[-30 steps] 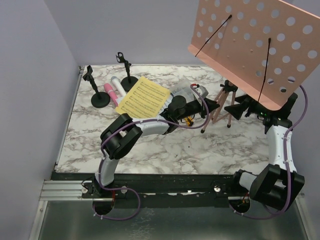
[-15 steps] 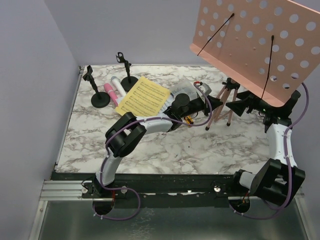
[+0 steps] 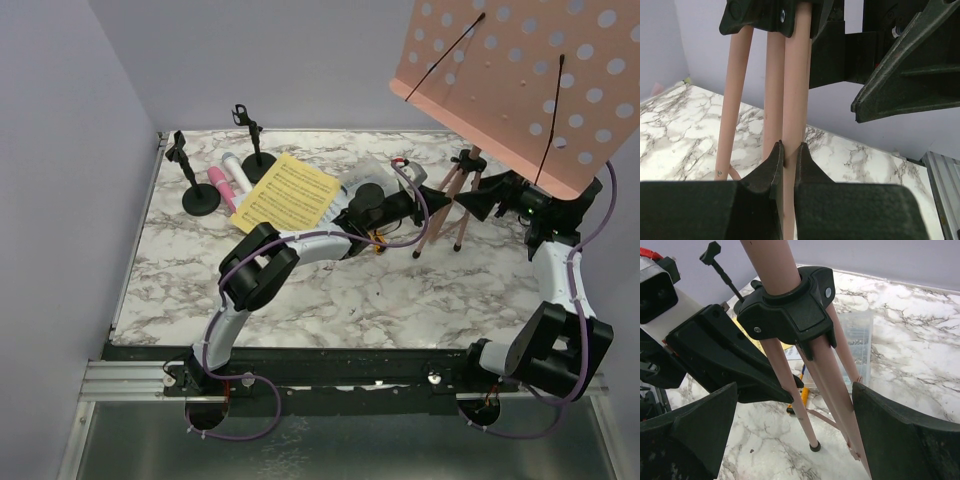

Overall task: Pack up the instrument practice props
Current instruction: Close the music stand at the center of the board.

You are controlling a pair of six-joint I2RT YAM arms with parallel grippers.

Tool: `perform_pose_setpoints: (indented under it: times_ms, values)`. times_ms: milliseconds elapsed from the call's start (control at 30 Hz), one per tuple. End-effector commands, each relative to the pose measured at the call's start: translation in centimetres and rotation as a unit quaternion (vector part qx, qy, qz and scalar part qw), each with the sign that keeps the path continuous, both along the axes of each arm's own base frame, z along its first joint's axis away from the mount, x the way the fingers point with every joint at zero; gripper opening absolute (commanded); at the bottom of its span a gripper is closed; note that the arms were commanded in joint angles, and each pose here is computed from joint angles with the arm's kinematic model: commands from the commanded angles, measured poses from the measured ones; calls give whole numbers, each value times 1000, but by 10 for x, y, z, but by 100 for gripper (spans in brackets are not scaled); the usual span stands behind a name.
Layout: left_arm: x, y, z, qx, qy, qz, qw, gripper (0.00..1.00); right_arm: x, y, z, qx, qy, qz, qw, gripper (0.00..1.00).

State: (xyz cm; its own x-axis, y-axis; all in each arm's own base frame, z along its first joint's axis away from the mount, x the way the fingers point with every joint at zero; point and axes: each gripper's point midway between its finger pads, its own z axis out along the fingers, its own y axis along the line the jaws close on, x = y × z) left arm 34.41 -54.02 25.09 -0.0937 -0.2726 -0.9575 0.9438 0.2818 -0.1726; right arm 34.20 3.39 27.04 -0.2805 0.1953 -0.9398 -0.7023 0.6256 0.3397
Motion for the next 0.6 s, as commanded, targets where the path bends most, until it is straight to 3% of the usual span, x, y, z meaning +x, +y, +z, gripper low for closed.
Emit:
perform_pose_setpoints:
  times_ms: [0, 567]
  values:
    - [-5, -8, 20, -38, -1, -18, 999, 0, 10, -4, 3, 4, -4, -22, 1000, 100]
    - [-12, -17, 7, -39, 25, -45, 998, 0, 32, 14, -18, -7, 3, -45, 999, 98]
